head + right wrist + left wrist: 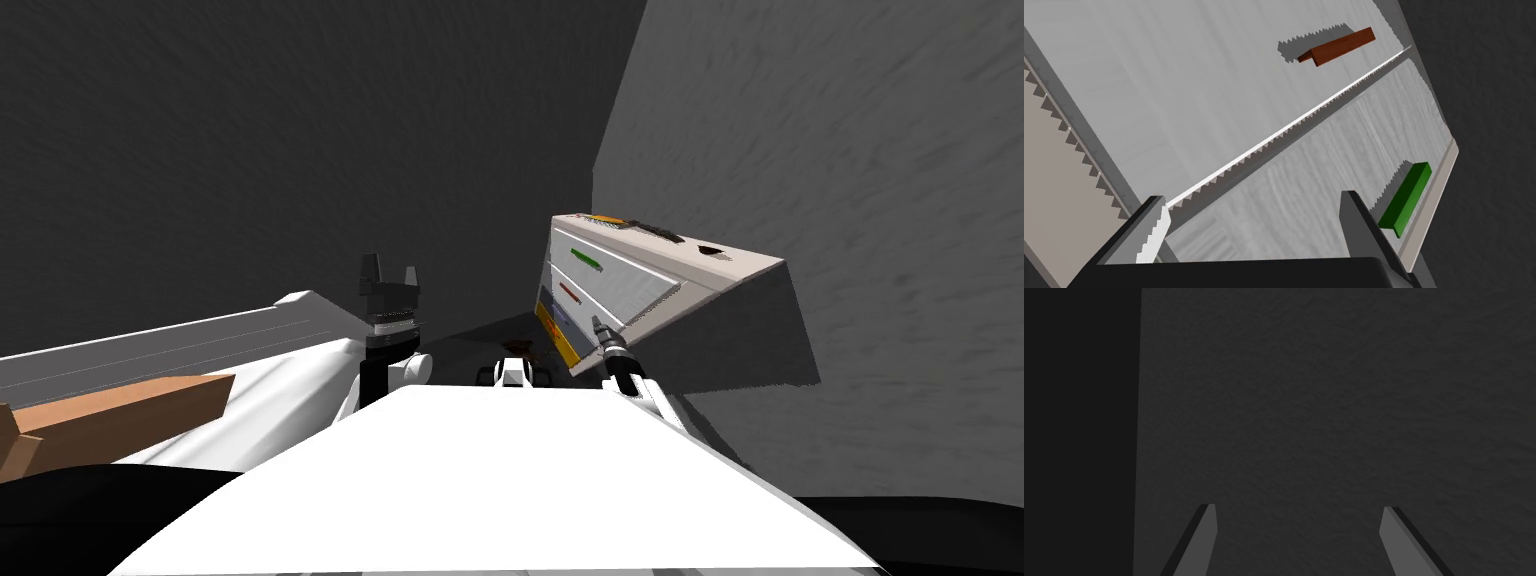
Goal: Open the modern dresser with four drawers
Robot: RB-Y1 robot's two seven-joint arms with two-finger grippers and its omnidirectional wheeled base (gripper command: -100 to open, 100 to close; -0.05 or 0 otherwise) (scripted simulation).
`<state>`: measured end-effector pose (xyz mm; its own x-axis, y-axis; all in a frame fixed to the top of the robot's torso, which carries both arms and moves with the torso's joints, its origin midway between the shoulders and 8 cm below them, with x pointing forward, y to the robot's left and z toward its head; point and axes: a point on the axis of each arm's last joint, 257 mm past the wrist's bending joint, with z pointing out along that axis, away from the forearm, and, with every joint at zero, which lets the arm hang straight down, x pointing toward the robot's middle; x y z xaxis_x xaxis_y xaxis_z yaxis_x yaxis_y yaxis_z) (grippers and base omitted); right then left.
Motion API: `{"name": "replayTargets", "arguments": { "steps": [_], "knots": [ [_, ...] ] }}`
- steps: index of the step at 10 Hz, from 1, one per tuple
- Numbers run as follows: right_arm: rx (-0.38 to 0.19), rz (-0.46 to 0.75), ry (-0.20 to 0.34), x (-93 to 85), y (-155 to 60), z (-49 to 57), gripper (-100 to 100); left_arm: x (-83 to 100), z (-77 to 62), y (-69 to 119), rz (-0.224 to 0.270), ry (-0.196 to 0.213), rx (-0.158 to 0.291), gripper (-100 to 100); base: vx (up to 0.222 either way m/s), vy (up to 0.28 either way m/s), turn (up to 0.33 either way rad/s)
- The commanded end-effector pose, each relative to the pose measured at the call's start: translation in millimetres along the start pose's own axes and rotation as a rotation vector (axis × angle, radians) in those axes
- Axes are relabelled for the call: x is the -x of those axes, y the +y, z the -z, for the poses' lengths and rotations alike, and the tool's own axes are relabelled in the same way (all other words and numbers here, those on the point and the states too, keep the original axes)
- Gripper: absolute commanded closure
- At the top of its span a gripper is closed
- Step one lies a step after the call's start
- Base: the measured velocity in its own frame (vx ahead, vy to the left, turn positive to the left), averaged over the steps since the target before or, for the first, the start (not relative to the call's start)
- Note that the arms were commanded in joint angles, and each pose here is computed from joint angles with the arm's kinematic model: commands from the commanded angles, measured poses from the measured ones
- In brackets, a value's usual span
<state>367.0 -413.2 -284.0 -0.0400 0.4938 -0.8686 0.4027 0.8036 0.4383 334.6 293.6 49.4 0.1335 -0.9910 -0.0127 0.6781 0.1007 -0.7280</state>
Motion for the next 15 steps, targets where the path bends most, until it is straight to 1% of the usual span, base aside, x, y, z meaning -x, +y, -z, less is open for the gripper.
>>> {"name": "replayTargets", "arguments": {
  "steps": [1, 2, 3, 4, 5, 6, 7, 8, 9, 10, 11, 12, 13, 14, 15],
  "knots": [
    [-0.112, 0.078, 0.03, -12.4, -39, 1.2, -100, 0.0, 0.0, 0.0, 0.0, 0.0, 0.0, 0, -0.003, -0.023, 0.079],
    [-0.115, 0.078, 0.031, -12.6, -40, 1.3, -100, 0.0, 0.0, 0.0, 0.0, 0.0, 0.0, 0, 0.003, -0.009, 0.028],
    [-0.181, 0.145, 0.048, -18.1, -64, 2.8, -100, 0.0, 0.0, 0.0, 0.0, 0.0, 0.0, 0, 0.028, -0.021, 0.167],
    [-0.202, 0.144, 0.054, -19.1, -69, 3.9, -100, 0.0, 0.0, 0.0, 0.0, 0.0, 0.0, 0, 0.047, -0.012, 0.153],
    [-0.253, 0.21, 0.069, -23.1, -89, 5.9, -100, 0.0, 0.0, 0.0, 0.0, 0.0, 0.0, 0, 0.105, 0.016, 0.273],
    [-0.284, 0.21, 0.076, -24.2, -97, 8.1, -100, 0.0, 0.0, 0.0, 0.0, 0.0, 0.0, 0, 0.108, 0.024, 0.158],
    [-0.34, 0.264, 0.096, -28.5, -117, 11.6, -100, 0.0, 0.0, 0.0, 0.0, 0.0, 0.0, 0, 0.093, 0.036, 0.241],
    [-0.367, 0.275, 0.1, -27.9, -124, 14.1, -100, 0.0, 0.0, 0.0, 0.0, 0.0, 0.0, 0, 0.074, 0.013, 0.112],
    [-0.417, 0.336, 0.117, -30.3, -142, 17.7, -100, 0.0, 0.0, 0.0, 0.0, 0.0, 0.0, 0, 0.063, -0.004, 0.153],
    [-0.448, 0.339, 0.123, -30.2, -149, 21.2, -100, 0.0, 0.0, 0.0, 0.0, 0.0, 0.0, 0, 0.046, -0.002, 0.141],
    [-0.5, 0.402, 0.138, -30.5, -167, 25.9, -100, 0.0, 0.0, 0.0, 0.0, 0.0, 0.0, 0, 0.039, 0.024, 0.23],
    [-0.529, 0.402, 0.146, -31.1, -174, 29.8, -100, -0.1, 0.0, 0.0, 0.0, 0.0, 0.0, 0, 0.033, 0.026, 0.1],
    [-0.585, 0.448, 0.169, -33.5, -191, 36.3, -100, 0.0, 0.0, 0.0, 0.0, 0.0, 0.0, 0, 0.042, 0.01, 0.205],
    [-0.609, 0.462, 0.169, -31.0, -196, 39.6, -100, 0.0, 0.0, 0.0, 0.0, 0.0, 0.0, 0, 0.036, 0.015, 0.114],
    [-0.662, 0.511, 0.19, -32.2, -212, 46.1, -100, 0.0, 0.0, 0.0, 0.0, 0.0, 0.0, 0, 0.035, 0.013, 0.157]
  ]
}}
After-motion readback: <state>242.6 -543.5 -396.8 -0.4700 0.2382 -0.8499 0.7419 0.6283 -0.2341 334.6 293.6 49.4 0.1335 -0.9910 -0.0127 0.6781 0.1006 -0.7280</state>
